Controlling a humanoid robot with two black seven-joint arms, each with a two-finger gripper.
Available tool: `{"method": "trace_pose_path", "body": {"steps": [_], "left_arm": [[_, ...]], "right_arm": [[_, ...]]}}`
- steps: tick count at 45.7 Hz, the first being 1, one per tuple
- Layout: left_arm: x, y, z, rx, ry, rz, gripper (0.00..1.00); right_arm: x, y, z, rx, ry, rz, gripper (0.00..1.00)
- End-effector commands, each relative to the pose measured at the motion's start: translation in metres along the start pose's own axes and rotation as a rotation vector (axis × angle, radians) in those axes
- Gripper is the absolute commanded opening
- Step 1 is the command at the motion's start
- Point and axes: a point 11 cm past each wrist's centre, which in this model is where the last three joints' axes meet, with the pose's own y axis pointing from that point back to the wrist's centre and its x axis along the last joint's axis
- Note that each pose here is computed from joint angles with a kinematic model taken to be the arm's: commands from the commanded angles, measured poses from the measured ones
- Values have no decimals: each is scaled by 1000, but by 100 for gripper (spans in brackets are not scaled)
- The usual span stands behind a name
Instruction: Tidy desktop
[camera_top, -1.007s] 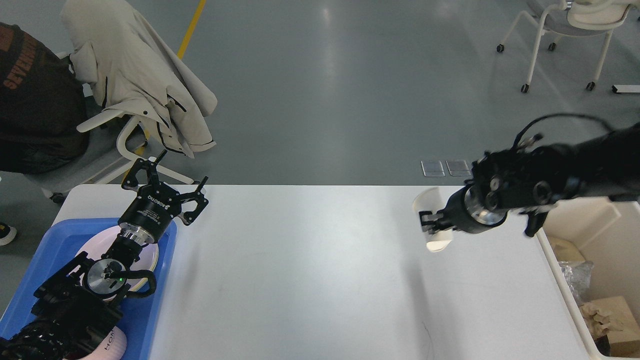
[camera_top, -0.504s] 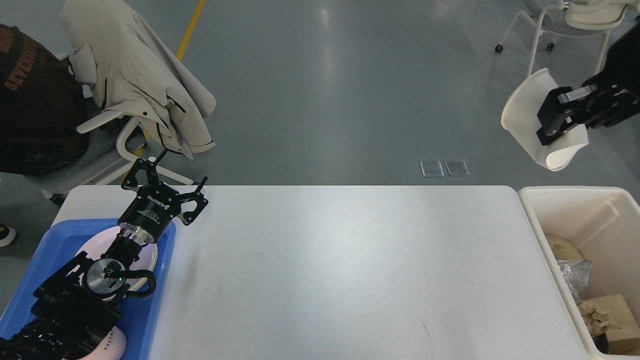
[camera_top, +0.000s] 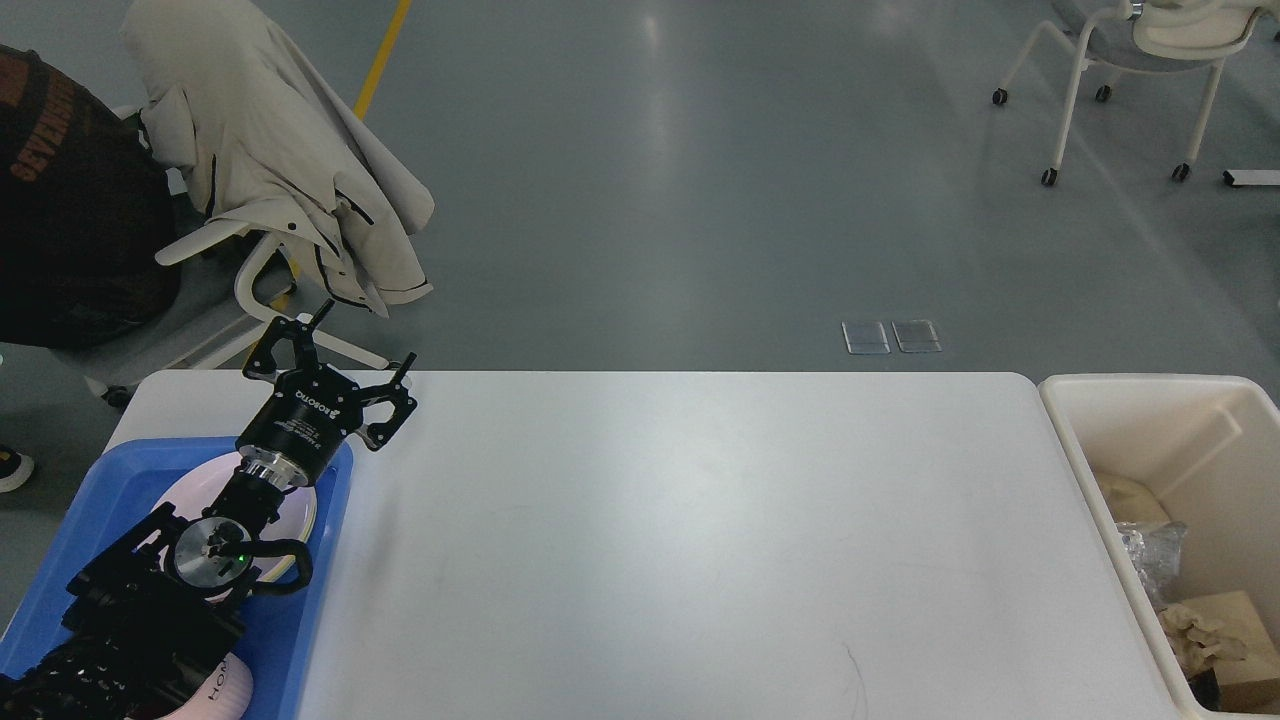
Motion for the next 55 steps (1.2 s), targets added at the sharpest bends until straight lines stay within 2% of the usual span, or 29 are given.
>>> {"method": "trace_pose_path", "body": {"steps": [1, 3, 4, 7, 9, 10, 25, 29, 32, 37, 39, 41, 43, 45, 49, 53, 55], "left_arm": [[0, 0, -1, 2, 1, -2, 100], [0, 0, 0, 0, 1, -2, 100], [0, 0, -1, 2, 1, -2, 100], [0, 0, -1, 2, 1, -2, 100], [0, 0, 0, 0, 1, -1, 100], [0, 0, -1, 2, 1, -1, 100], [0, 0, 0, 0, 1, -1, 100], [0, 0, 0, 0, 0, 1, 100], [0, 0, 0, 0, 1, -1, 100], [0, 0, 0, 0, 1, -1, 100], [0, 0, 0, 0, 0, 1, 100], [0, 0, 0, 0, 0, 1, 100], [0, 0, 0, 0, 1, -1, 100], [0, 0, 0, -1, 1, -1, 100], [0, 0, 0, 0, 1, -1, 100], [0, 0, 0, 0, 1, -1, 100], [0, 0, 0, 0, 1, -1, 100]], "right_arm": [[-127, -49, -48, 18, -40, -97, 0], [-144, -53, -57, 21, -60, -108, 0], [-151, -54, -59, 20, -66, -110, 5], [-165, -56, -66, 26, -75, -112, 50], [-168, -56, -69, 30, -83, -102, 86], [-169, -56, -69, 31, -90, -100, 100], [-167, -56, -66, 25, -141, -77, 100], [-151, -57, -69, 36, -190, -14, 100], [-110, -56, -68, 42, -303, 123, 100], [30, -25, -51, 126, -811, 463, 100], [75, -4, -38, 217, -1151, 588, 100], [121, 19, -44, 393, -1535, 664, 100], [161, 41, -64, 626, -1888, 663, 100], [187, 59, -91, 852, -2170, 583, 100], [186, 62, -169, 1124, -2473, 280, 100], [172, 69, -260, 1411, -2579, -19, 100], [157, 70, -291, 1545, -2616, -93, 100]]}}
